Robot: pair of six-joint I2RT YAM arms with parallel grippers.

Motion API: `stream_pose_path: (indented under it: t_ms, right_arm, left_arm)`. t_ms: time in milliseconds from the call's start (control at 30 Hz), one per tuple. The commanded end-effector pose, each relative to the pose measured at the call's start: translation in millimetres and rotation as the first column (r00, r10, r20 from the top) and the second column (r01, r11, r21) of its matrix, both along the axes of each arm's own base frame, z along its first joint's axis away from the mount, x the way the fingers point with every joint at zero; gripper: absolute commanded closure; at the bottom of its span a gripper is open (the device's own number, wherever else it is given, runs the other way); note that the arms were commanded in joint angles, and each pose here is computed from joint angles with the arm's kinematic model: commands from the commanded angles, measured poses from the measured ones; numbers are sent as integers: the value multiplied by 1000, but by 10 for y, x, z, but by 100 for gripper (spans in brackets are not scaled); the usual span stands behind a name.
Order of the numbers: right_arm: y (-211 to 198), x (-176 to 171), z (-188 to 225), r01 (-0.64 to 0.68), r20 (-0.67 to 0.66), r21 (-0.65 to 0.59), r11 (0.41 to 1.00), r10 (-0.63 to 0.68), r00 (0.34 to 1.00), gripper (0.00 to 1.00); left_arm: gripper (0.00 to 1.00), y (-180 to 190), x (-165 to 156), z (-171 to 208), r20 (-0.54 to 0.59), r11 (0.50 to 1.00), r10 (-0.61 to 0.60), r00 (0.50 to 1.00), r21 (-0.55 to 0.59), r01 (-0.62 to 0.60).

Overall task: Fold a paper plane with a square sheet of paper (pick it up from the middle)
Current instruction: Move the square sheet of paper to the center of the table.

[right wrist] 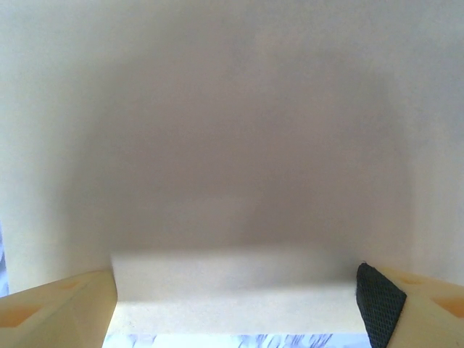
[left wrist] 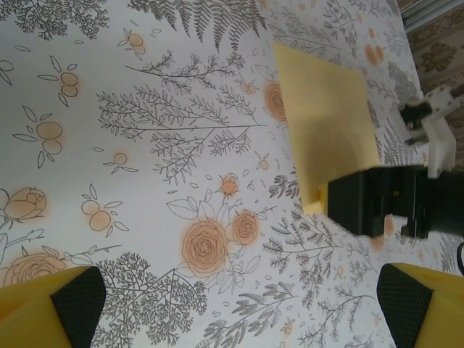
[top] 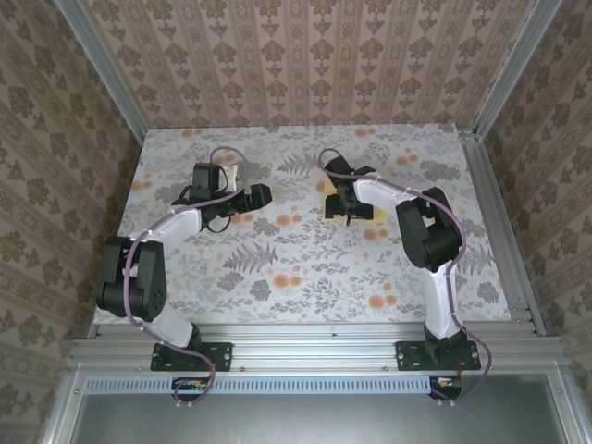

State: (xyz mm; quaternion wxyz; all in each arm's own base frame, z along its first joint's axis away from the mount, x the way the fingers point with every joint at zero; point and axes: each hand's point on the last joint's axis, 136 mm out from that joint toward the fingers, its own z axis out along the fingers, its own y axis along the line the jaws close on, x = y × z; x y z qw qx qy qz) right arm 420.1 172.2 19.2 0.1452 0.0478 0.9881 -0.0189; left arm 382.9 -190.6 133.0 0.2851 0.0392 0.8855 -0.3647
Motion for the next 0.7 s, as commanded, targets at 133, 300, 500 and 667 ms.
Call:
stream_pose_path:
  t_ms: [133,300,500,667]
  right_arm:
    - [404,-594,-44,-37,-51,73,997,40,998,11]
    - [615,-961,-90,-32,-68,91,995,39,997,11]
    - [838,-1388,-153,1,-91,103,995,9,996,10]
    - [1013,-1745,-189,-13,-107,102,995,24,994,10]
  left_arm:
    - [0,13,-311,-29,-54,1000,9,999,-11,-9]
    - [0,69,-465,-48,-70,1000,14,997,6,-14]
    - [0,106,-611,-112,-96,1000,20,995,6,-20]
    - [0,163,-729,-146,-101,999,36,994,16,-34]
